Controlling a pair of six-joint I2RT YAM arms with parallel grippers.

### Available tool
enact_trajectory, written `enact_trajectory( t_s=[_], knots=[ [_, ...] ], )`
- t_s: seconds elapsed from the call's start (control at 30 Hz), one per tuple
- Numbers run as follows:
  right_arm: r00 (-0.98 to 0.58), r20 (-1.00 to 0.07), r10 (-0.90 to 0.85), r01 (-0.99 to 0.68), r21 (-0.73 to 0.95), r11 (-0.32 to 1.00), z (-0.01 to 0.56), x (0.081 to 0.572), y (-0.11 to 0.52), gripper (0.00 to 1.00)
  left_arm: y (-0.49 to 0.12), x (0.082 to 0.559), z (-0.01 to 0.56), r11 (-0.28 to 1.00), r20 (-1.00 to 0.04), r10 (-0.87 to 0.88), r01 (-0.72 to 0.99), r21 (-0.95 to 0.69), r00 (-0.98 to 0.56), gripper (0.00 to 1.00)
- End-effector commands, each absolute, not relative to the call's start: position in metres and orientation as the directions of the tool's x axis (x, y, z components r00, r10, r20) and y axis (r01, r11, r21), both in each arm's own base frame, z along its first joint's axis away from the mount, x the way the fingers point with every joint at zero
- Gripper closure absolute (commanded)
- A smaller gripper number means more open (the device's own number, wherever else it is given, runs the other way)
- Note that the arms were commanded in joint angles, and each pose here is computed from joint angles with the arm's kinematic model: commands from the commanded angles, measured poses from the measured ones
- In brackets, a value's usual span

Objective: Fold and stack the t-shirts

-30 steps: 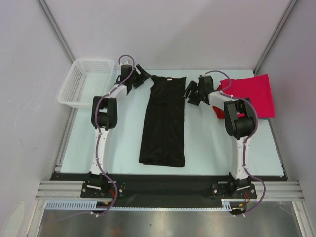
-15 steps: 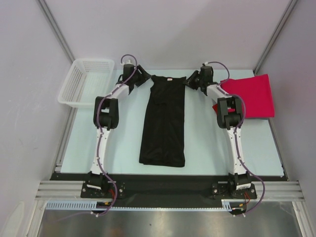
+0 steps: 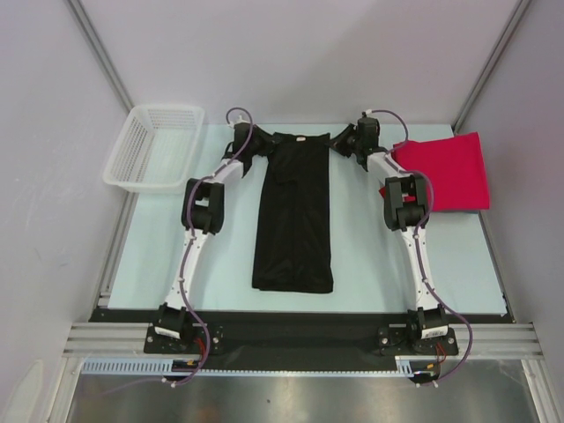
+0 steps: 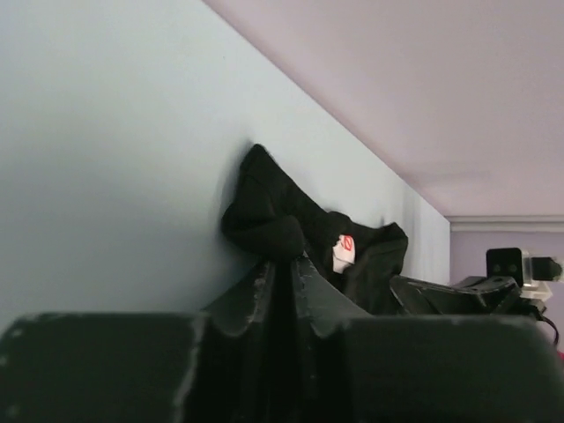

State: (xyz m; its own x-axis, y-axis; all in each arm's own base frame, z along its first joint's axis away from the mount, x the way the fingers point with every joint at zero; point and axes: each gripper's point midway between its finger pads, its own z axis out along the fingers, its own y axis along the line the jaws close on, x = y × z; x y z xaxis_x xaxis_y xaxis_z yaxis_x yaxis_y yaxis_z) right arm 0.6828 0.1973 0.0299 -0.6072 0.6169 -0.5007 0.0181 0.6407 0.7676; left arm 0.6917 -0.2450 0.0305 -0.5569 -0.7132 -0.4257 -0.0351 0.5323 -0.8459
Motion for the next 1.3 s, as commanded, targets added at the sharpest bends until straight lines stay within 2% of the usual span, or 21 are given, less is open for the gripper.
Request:
enact_trajectory(
  t_s=[0.0, 0.07, 0.1, 0.13, 0.17, 0.2, 0.23, 0.33, 0.37, 0.43, 0.47, 0.5, 0.67, 0.77, 0.8, 0.83, 0.87, 0.9, 0.93, 1.0, 1.27],
  knots=[
    [-0.618, -0.48, 0.622, 0.057, 0.763, 0.644, 0.004, 0.683, 0.191, 1.0, -0.233, 0.716, 0.056, 0.478, -0.426, -0.799, -0.019, -0.878, -0.425, 0.87],
    [-0.622, -0.473, 0.624, 0.05, 0.771, 0.635, 0.007, 0.683, 0.193, 1.0, -0.221, 0.724, 0.066, 0.473, -0.437, -0.821, -0.01, -0.881, -0.368, 0.89],
    [-0.625, -0.47, 0.623, 0.046, 0.774, 0.631, 0.008, 0.682, 0.195, 0.95, -0.213, 0.731, 0.076, 0.466, -0.445, -0.839, 0.007, -0.885, -0.314, 0.88],
    [-0.631, -0.467, 0.62, 0.034, 0.781, 0.623, 0.01, 0.681, 0.198, 0.86, -0.208, 0.734, 0.083, 0.466, -0.453, -0.845, 0.024, -0.885, -0.284, 0.71],
    [-0.633, -0.464, 0.62, 0.033, 0.783, 0.621, 0.013, 0.679, 0.199, 0.64, -0.205, 0.737, 0.089, 0.481, -0.475, -0.841, 0.044, -0.876, -0.258, 0.59],
    [-0.636, -0.464, 0.617, 0.032, 0.783, 0.621, 0.013, 0.678, 0.2, 0.55, -0.201, 0.743, 0.104, 0.49, -0.491, -0.842, 0.064, -0.869, -0.223, 0.47],
    [-0.641, -0.465, 0.61, 0.025, 0.783, 0.622, 0.016, 0.676, 0.204, 0.5, -0.199, 0.745, 0.106, 0.505, -0.508, -0.835, 0.071, -0.86, -0.212, 0.27],
    [-0.654, -0.479, 0.585, 0.004, 0.771, 0.636, 0.026, 0.669, 0.208, 0.45, -0.195, 0.744, 0.12, 0.55, -0.558, -0.802, 0.102, -0.829, -0.215, 0.05],
    [-0.666, -0.471, 0.578, 0.014, 0.768, 0.641, 0.022, 0.662, 0.208, 0.44, -0.194, 0.741, 0.147, 0.563, -0.579, -0.789, 0.136, -0.815, -0.205, 0.04],
    [-0.669, -0.485, 0.563, -0.003, 0.76, 0.65, 0.038, 0.656, 0.209, 0.44, -0.193, 0.728, 0.137, 0.583, -0.594, -0.761, 0.126, -0.802, -0.261, 0.04],
    [-0.668, -0.487, 0.563, -0.006, 0.76, 0.65, 0.047, 0.653, 0.208, 0.44, -0.19, 0.72, 0.175, 0.605, -0.624, -0.742, 0.158, -0.781, -0.245, 0.04],
    [-0.677, -0.487, 0.552, -0.005, 0.753, 0.658, 0.052, 0.643, 0.207, 0.44, -0.187, 0.707, 0.149, 0.633, -0.63, -0.718, 0.098, -0.768, -0.296, 0.04],
    [-0.694, -0.512, 0.506, 0.006, 0.699, 0.715, 0.075, 0.594, 0.208, 0.43, -0.168, 0.639, 0.166, 0.747, -0.691, -0.61, 0.01, -0.665, -0.388, 0.03],
    [-0.733, -0.491, 0.47, 0.045, 0.655, 0.755, 0.075, 0.539, 0.211, 0.43, -0.161, 0.575, 0.166, 0.755, -0.664, -0.589, -0.021, -0.655, -0.46, 0.03],
    [-0.738, -0.491, 0.462, 0.049, 0.644, 0.763, 0.075, 0.526, 0.21, 0.43, -0.157, 0.545, 0.135, 0.764, -0.631, -0.578, -0.072, -0.641, -0.518, 0.03],
    [-0.77, -0.448, 0.454, 0.115, 0.603, 0.79, 0.043, 0.492, 0.202, 0.43, -0.157, 0.526, 0.161, 0.757, -0.641, -0.58, -0.041, -0.652, -0.502, 0.03],
    [-0.75, -0.474, 0.462, 0.093, 0.616, 0.782, 0.068, 0.481, 0.202, 0.43, -0.157, 0.509, 0.156, 0.757, -0.631, -0.574, -0.045, -0.652, -0.522, 0.04],
    [-0.75, -0.479, 0.456, 0.078, 0.621, 0.78, 0.065, 0.466, 0.206, 0.43, -0.154, 0.477, 0.121, 0.771, -0.592, -0.559, -0.101, -0.629, -0.58, 0.04],
    [-0.754, -0.473, 0.456, 0.082, 0.62, 0.78, 0.065, 0.45, 0.205, 0.43, -0.156, 0.459, 0.136, 0.765, -0.598, -0.559, -0.078, -0.639, -0.575, 0.05],
    [-0.776, -0.446, 0.446, 0.092, 0.62, 0.78, 0.058, 0.401, 0.205, 0.44, -0.156, 0.414, 0.104, 0.774, -0.554, -0.531, -0.101, -0.625, -0.642, 0.05],
    [-0.828, -0.422, 0.369, 0.074, 0.57, 0.819, 0.043, 0.265, 0.219, 0.47, -0.167, 0.282, 0.062, 0.792, -0.483, -0.417, -0.047, -0.608, -0.77, 0.07]
  ],
)
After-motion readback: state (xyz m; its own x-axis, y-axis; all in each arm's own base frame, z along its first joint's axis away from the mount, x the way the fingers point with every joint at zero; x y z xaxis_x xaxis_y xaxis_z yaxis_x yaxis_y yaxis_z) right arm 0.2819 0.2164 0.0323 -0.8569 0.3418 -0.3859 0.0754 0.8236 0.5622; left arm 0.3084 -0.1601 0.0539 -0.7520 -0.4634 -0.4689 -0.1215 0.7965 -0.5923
